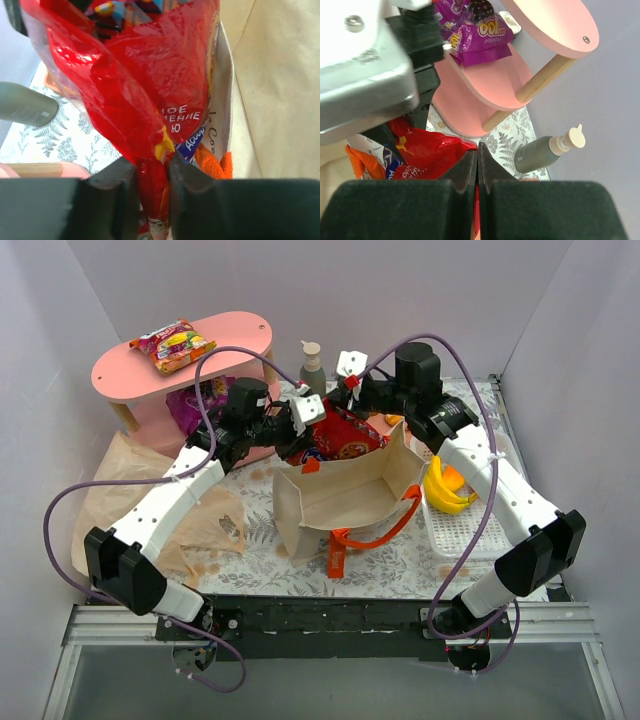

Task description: Untie the knot of the grocery bags and take out the mixed food

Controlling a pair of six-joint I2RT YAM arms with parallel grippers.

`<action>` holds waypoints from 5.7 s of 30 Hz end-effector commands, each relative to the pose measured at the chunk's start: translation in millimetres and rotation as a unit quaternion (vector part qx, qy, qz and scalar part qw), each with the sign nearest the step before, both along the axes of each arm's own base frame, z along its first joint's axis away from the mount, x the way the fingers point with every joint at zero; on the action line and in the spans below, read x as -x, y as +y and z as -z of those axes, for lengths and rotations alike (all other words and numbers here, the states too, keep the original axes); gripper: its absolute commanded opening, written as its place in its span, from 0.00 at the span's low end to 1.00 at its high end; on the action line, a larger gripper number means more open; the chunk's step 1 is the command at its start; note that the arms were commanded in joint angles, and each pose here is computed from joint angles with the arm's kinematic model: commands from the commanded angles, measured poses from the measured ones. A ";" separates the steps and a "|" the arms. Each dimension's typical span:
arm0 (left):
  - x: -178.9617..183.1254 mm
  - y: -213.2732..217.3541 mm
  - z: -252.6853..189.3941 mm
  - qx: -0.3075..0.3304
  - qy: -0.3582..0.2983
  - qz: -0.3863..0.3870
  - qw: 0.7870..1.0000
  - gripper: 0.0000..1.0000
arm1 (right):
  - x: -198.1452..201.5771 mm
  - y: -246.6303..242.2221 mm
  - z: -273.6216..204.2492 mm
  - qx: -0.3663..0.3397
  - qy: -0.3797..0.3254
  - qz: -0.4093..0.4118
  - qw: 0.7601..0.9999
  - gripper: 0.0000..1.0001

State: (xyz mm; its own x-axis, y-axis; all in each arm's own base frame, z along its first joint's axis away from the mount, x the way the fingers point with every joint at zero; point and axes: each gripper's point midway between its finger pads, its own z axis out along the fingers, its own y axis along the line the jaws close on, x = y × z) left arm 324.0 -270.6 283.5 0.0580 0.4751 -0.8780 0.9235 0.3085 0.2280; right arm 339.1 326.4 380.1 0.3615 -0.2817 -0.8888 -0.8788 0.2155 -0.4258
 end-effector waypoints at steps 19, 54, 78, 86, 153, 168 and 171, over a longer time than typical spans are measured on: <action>-50.5 107.3 -76.4 -0.073 -0.226 -0.282 0.930 0.00 | -47.0 -82.3 -115.7 -0.177 -0.081 0.239 0.951 0.79; -49.4 178.7 12.0 -0.262 -0.398 -0.351 0.806 0.00 | -43.7 -80.6 -84.1 -0.129 -0.063 0.231 0.962 0.78; -59.7 235.5 112.0 -0.292 -0.317 -0.401 0.809 0.00 | -60.5 -66.2 -70.6 -0.101 -0.038 0.220 0.970 0.77; -24.0 221.8 185.7 -0.321 -0.242 -0.348 0.847 0.00 | -67.0 -59.5 -52.8 -0.097 -0.018 0.217 0.971 0.77; -41.2 224.5 240.5 -0.347 -0.144 -0.336 0.864 0.75 | -56.3 -49.2 -32.7 -0.110 0.038 0.180 0.977 0.80; -12.9 140.4 119.4 -0.158 -0.047 -0.239 0.957 0.81 | -75.3 -30.0 -12.6 -0.085 0.082 0.158 0.980 0.81; 6.5 114.4 90.0 -0.100 -0.061 -0.168 0.979 0.85 | -85.9 -35.0 -13.9 -0.101 0.123 0.173 0.972 0.82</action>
State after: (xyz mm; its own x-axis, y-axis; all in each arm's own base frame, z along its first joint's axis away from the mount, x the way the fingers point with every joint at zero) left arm 366.5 -117.5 170.5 -0.1222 0.7432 -0.6578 0.5563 0.6001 0.5748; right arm 417.5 297.3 378.0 0.1174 -0.2224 -0.9679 -0.8086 0.5444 -0.2232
